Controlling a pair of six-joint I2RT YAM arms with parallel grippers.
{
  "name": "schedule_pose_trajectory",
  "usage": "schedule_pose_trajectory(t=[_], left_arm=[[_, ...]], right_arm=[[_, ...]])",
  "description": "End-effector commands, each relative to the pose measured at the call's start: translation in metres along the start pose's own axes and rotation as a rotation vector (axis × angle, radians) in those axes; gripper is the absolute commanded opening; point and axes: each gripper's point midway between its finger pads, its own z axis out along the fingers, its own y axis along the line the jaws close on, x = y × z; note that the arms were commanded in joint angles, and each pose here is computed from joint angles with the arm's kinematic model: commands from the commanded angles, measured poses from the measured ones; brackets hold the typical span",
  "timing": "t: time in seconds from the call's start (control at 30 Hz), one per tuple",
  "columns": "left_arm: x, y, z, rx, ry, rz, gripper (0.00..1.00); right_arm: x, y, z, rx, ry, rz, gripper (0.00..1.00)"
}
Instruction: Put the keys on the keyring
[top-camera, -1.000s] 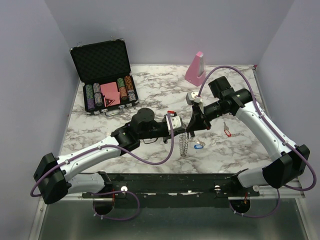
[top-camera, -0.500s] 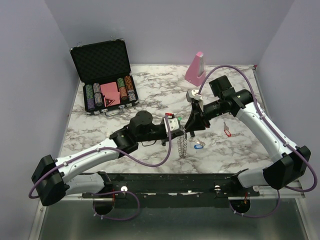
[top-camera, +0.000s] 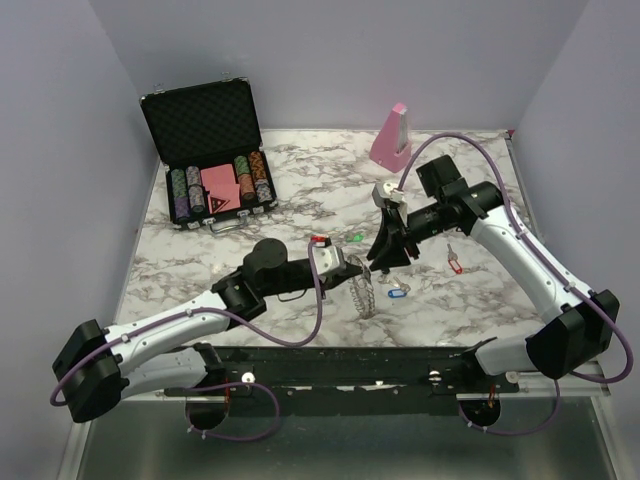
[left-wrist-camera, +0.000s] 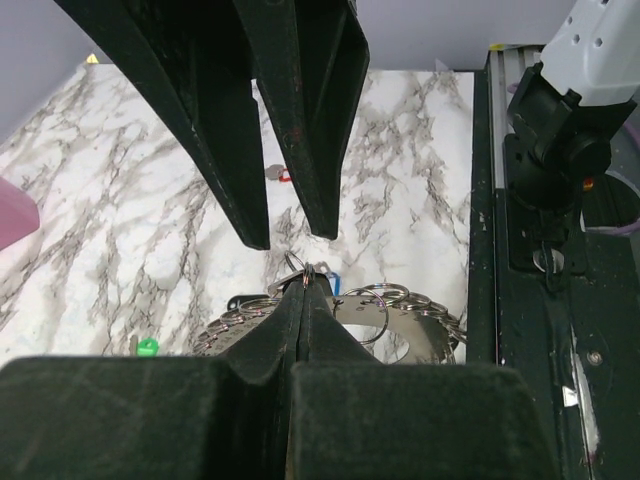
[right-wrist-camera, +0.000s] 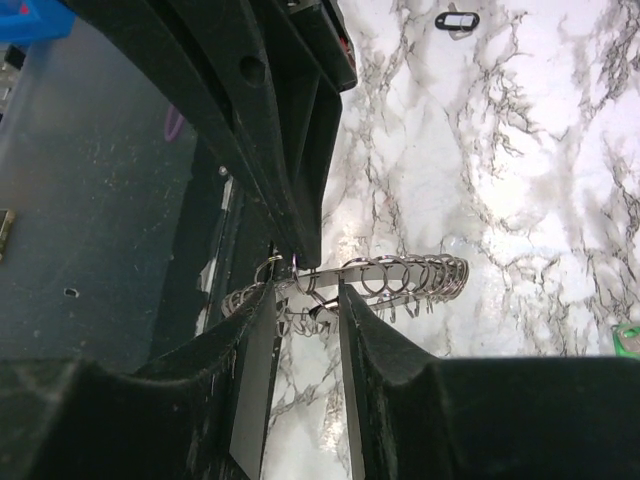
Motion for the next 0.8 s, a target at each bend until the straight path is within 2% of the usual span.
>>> schedule_pose_trajectory(t=[0.0,0.23,0.47,0.77], left_arm=[[-0.032,0.004,-0.006,-0.047,-0.179,0.034,0.0],[-0.034,0.003,-0.009,-0.054,-0.235,0.04,0.0],[-0.041,0.003,-0.009,-0.047,-0.292,0.044,0.0],[-0.044,0.002,-0.006,-0.046,-0.349,-0.037,0.0]], right_arm=[[-0.003,0.016,0.001,-0.066,-0.041,-0.025,0.4],[0.0,0.022,0.003,-0.098,-0.049,-0.027,0.35],[0.001,0.024,0.006,-0.115,-0.058,-0.026,0.37],[-0.007,0.027,0.006,-0.123,-0.083,-0.036,0.36]])
